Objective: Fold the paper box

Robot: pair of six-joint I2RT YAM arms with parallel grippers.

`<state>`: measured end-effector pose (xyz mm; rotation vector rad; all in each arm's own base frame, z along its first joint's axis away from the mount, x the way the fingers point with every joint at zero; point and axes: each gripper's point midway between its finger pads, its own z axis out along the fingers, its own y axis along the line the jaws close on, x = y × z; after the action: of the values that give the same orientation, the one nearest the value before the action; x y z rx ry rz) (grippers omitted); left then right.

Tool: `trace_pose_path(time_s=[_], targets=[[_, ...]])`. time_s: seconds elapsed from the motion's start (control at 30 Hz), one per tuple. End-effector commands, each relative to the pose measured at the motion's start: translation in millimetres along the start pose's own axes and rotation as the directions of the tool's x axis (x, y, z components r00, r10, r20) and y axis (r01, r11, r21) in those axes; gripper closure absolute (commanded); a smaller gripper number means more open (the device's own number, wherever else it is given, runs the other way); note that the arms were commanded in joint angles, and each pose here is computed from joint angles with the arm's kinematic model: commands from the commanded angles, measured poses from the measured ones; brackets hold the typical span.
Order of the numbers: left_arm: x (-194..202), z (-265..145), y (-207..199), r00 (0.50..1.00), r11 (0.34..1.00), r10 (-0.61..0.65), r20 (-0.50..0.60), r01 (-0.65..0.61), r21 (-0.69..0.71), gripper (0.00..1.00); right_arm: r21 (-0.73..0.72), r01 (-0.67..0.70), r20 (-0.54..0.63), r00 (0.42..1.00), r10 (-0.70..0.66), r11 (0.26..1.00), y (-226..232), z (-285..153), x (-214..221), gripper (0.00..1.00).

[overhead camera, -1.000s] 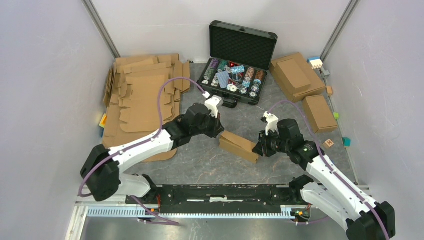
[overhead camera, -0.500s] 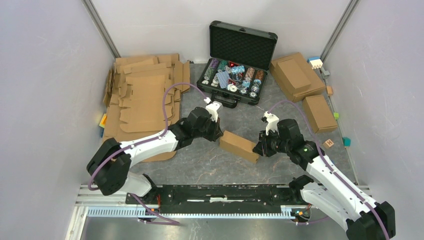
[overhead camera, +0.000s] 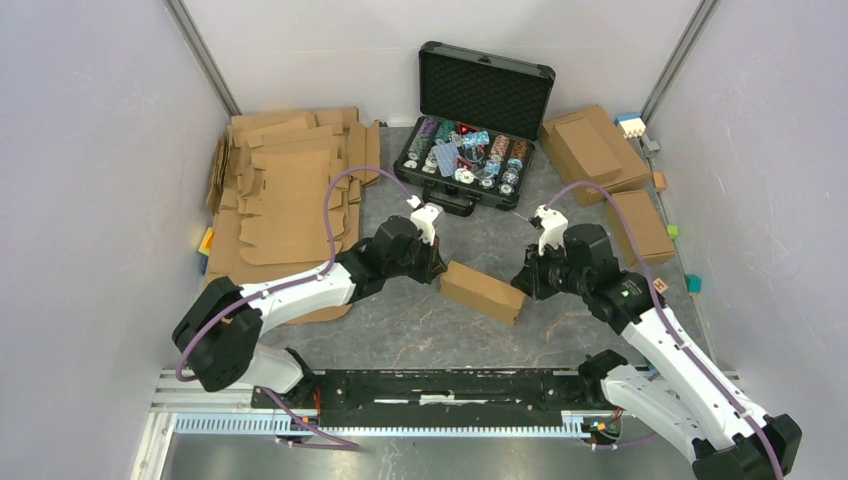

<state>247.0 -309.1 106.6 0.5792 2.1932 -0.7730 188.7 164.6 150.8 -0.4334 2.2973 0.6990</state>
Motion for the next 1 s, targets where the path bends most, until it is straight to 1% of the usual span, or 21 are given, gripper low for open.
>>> trace_pose_path(time_s=[0.0,0.03,0.1,0.2,0.3,0.43,0.5,0.63,0.7,0.77,0.83,0.87,0.9,0.93,0.97], targets=[[32,-3,13,0.995,0.999,0.018,-0.095,-0.021,-0.035,0.98,0.038,0.023,0.026,0.999,-0.024,0.999,-2,-13,-10,0.98],[32,-2,13,0.995,0.999,0.018,-0.096,-0.021,-0.035,0.98,0.048,0.017,0.005,1.0,-0.017,0.999,-5,-11,-2,1.0],[32,-2,13,0.995,0.999,0.017,-0.097,-0.021,-0.035,0.98,0.045,0.01,-0.04,0.999,-0.008,0.999,-9,-5,17,1.0],[32,-2,13,0.995,0.999,0.018,-0.097,-0.021,-0.033,0.98,0.051,-0.014,-0.074,0.997,0.018,0.999,-16,1,40,1.0],[32,-3,12,0.995,0.999,0.018,-0.095,-0.021,-0.03,0.98,0.061,-0.035,-0.083,0.996,0.04,0.998,-22,8,54,1.0],[30,-4,12,0.996,0.999,0.019,-0.09,-0.021,-0.03,0.98,0.066,-0.046,-0.124,0.991,0.054,0.997,-26,15,69,1.0],[30,-4,12,0.996,0.999,0.019,-0.089,-0.022,-0.031,0.98,0.071,-0.035,-0.128,0.991,0.044,0.997,-26,13,65,1.0],[28,-6,12,0.997,0.999,0.02,-0.079,-0.023,-0.033,0.98,0.063,-0.008,-0.064,0.998,0.012,0.998,-16,-1,31,1.0],[28,-6,10,0.997,1.0,0.019,-0.074,-0.02,-0.02,0.98,0.014,0.014,-0.037,0.999,-0.014,1.0,-3,-8,16,1.0],[30,-6,8,0.997,1.0,0.014,-0.08,-0.015,-0.012,0.98,-0.08,0.048,-0.011,0.999,-0.049,0.996,14,-11,7,0.98],[29,-7,7,0.997,1.0,0.014,-0.077,-0.014,-0.009,0.98,-0.11,0.073,-0.006,0.997,-0.074,0.991,19,-12,4,0.84],[29,-8,7,0.997,1.0,0.014,-0.076,-0.015,-0.009,0.98,-0.109,0.088,-0.01,0.996,-0.09,0.99,18,-12,4,0.7],[29,-9,7,0.997,1.0,0.014,-0.073,-0.015,-0.008,0.98,-0.11,0.106,-0.01,0.994,-0.108,0.988,18,-12,3,0.52],[23,-8,5,0.999,1.0,0.017,-0.045,-0.017,0.001,0.98,-0.119,0.121,-0.007,0.992,-0.123,0.985,20,-12,0,0.39],[22,-9,5,0.999,1.0,0.018,-0.039,-0.017,0.003,0.98,-0.141,0.144,0.005,0.989,-0.145,0.979,24,-12,-4,0.28]])
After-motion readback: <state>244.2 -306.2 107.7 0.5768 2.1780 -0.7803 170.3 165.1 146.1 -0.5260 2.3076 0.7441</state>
